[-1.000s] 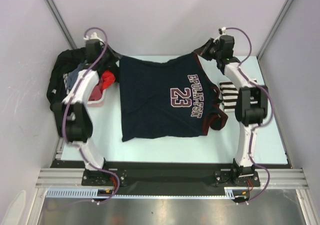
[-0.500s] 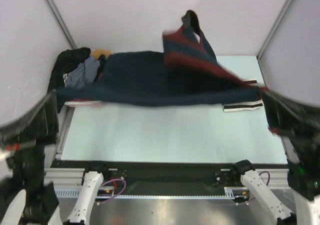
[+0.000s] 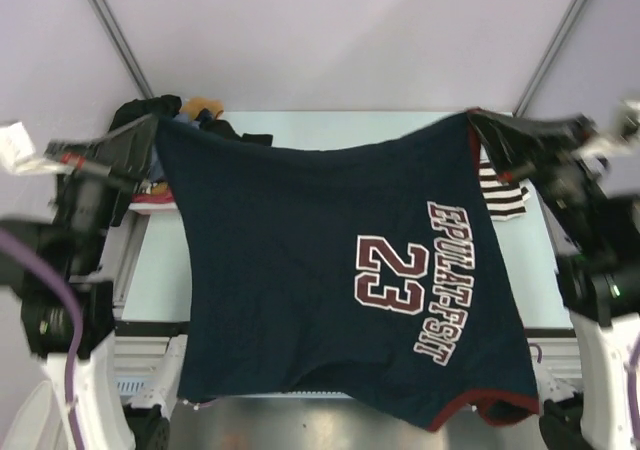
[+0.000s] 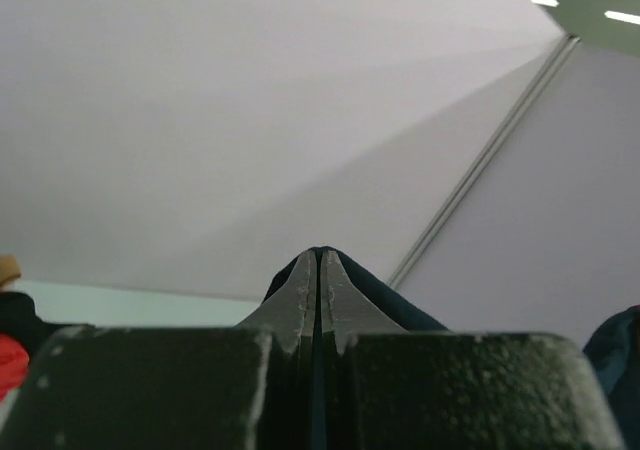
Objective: Fold and stack the tank tops
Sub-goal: Flatten the tank top out
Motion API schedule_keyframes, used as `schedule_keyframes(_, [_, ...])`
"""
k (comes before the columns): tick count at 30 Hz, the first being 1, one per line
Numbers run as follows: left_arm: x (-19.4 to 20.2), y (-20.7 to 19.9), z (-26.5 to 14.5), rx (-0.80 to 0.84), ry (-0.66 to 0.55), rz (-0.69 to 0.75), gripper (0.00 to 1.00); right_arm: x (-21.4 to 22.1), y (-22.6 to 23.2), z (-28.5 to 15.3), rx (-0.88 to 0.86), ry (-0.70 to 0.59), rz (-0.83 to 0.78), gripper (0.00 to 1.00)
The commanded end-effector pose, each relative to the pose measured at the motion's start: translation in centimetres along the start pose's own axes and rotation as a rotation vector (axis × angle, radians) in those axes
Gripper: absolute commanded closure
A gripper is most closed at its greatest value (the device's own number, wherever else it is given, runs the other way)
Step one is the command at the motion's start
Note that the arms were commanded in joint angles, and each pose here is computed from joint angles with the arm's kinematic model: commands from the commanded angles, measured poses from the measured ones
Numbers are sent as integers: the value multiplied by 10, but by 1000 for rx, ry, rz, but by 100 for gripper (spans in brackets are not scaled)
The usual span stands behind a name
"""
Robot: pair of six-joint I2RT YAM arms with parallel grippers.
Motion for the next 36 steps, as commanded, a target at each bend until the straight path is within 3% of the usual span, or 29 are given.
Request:
schedule_keyframes(1, [6,3,23,20,54,-41,100,10,-25,23,95,53,45,100])
schedule_keyframes(6, [4,5,43,32,72,-43,100,16,-44,52,120,100,68,100])
schedule_keyframes(11, [-13,-3,25,30,17,-5,100,7,-33,49,89,79,58,100])
schedule_keyframes(23, [-45,-34,-68,50,-149,45,100,-25,44,-38,-75,-38,-48,100])
schedule_keyframes(27, [-47,-41,-85,68,-138,31,100,-30,64,-66,-109,-67,-55,100])
schedule_keyframes(31, [-43,-38,-81,52,-112,15,100,-34,65,-67,-80,-82,-51,100])
schedule_keyframes(34, [-34,-27,-54,21,-59,7,100,-26,39,-38,10,-21,-3,100])
schedule_keyframes(36, [-11,-9,-14,-2,44,-11,100,-10,7,-6,87,50,51,100])
Point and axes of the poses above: each gripper's point midway between its finger pads, its own z axis out along the fingers, its own y axis along the line the jaws close on, x = y × z, the point moved 8 cm from there along -z, back along the fingers, and after that the axes turned 13 degrees about z, right-handed, at the moved point
